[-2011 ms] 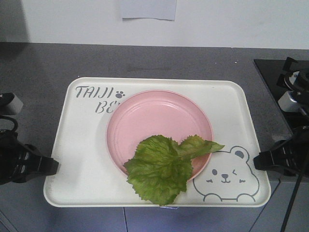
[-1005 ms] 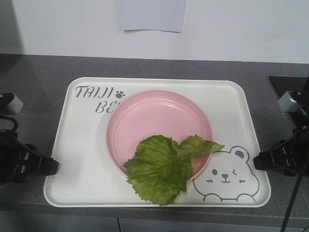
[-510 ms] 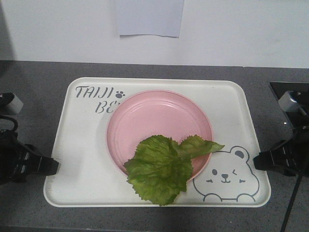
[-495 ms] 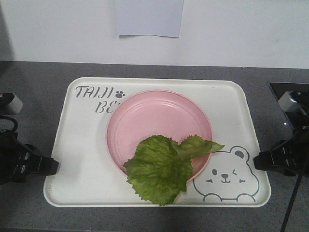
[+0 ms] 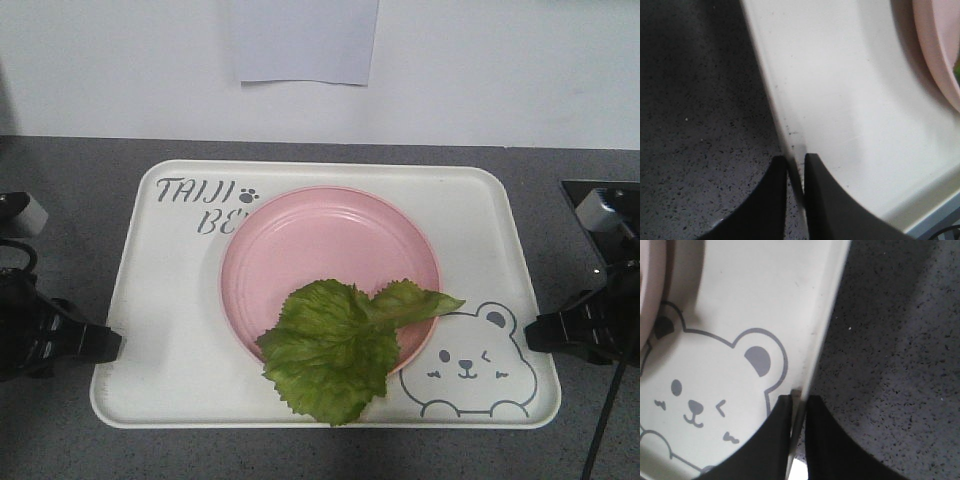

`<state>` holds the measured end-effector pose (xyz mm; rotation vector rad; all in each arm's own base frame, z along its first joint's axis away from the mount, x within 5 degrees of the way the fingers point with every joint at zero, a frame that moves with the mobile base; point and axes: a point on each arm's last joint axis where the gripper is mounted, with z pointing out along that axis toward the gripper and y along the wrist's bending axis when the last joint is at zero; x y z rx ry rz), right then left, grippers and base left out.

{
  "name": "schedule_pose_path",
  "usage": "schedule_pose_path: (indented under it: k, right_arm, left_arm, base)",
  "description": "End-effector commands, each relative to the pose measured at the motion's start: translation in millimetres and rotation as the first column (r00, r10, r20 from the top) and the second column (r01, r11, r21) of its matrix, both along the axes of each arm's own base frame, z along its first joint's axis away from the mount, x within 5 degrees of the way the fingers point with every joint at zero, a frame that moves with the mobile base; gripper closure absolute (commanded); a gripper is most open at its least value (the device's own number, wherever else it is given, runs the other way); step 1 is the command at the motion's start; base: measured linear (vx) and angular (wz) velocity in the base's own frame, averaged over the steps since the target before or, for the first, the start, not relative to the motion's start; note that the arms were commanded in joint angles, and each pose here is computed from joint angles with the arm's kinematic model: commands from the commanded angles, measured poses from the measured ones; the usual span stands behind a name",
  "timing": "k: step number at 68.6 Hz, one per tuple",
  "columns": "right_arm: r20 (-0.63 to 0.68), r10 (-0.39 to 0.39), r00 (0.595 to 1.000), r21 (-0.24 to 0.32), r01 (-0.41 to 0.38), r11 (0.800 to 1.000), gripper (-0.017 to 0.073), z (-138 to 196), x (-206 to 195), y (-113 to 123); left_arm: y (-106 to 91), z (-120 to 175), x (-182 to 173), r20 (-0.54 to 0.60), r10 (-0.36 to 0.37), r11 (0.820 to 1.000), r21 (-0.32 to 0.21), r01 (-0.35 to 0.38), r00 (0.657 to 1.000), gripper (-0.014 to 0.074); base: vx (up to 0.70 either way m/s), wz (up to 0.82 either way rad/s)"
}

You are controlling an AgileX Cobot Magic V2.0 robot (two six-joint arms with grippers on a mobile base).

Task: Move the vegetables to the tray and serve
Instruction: 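Lower the tray onto the new counter with both grippers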

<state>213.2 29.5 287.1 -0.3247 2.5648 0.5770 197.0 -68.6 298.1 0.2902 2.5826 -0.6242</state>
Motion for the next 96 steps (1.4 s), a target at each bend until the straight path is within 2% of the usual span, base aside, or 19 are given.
schedule_pose_path:
  k: [1,96]
  right_arm:
    - [0.063,0.04,0.997,0.065,-0.044,0.997,0.0565,16.9,-3.5,7.8]
    - [0.063,0.04,0.997,0.065,-0.044,0.997,0.0565,16.9,-3.5,7.8]
  left_arm:
    - [-7.1,18.2,-1.5,0.069,-0.001,0.996,-0.088,0.008,0.998,0.0599]
    - [-7.1,18.1,-1.6,0.067,-0.003,0.996,-0.088,0.009,0.998,0.0599]
  base:
    - [0.04,0.0]
    - [0.01,0.0]
